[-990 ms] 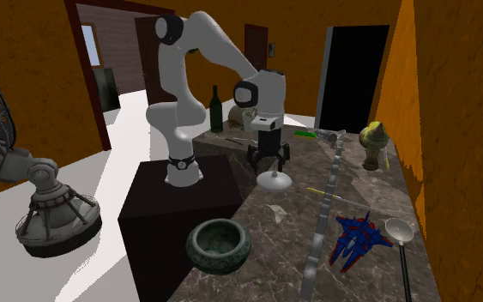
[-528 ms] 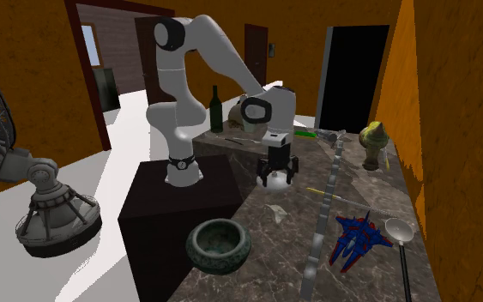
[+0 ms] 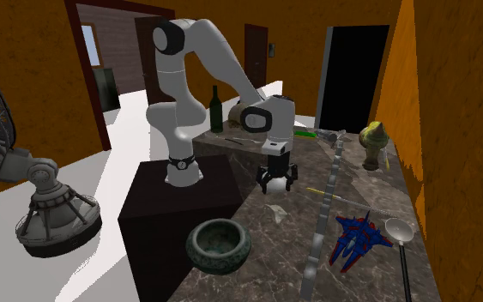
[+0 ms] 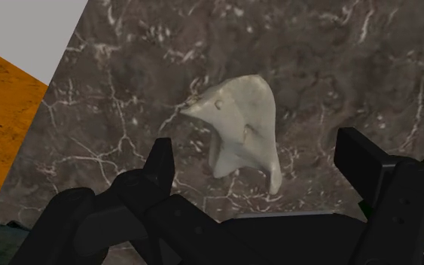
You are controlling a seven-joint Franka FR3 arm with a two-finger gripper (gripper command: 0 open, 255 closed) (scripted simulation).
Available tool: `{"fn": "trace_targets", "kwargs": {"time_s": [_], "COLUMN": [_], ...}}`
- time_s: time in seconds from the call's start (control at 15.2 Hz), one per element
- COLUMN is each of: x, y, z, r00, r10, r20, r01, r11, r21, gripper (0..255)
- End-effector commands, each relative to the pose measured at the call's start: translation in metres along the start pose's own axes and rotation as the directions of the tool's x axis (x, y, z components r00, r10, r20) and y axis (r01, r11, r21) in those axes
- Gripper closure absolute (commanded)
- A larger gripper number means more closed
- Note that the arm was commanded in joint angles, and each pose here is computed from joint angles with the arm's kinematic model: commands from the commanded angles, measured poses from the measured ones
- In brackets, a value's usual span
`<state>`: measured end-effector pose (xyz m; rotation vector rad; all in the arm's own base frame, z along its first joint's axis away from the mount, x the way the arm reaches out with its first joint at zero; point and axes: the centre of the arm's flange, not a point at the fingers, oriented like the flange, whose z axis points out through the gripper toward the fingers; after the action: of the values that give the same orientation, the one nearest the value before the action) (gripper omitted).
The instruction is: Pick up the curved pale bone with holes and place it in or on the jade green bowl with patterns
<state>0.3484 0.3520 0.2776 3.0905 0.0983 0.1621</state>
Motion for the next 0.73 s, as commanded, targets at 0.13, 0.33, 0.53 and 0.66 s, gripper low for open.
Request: {"fn": "trace_targets", "kwargs": {"time_s": [0.13,0.33,0.53,0.66], "x": [0.0,0.0,0.0,0.0], "y": [-0.0002,-0.0001,-0.0001,-0.0001], "z": [0.0006,0.0006,0.0006,0.0006], "r00": [1.0,1.0,1.0,1.0], "r10": [0.0,0.0,0.0,0.0], "r20": [0.0,0.0,0.0,0.0], "r01": [0.0,0.0,0.0,0.0], "r11": [1.0,1.0,1.0,1.0], "r21": [0.0,0.0,0.0,0.0], "gripper": [0,255,255,255]}}
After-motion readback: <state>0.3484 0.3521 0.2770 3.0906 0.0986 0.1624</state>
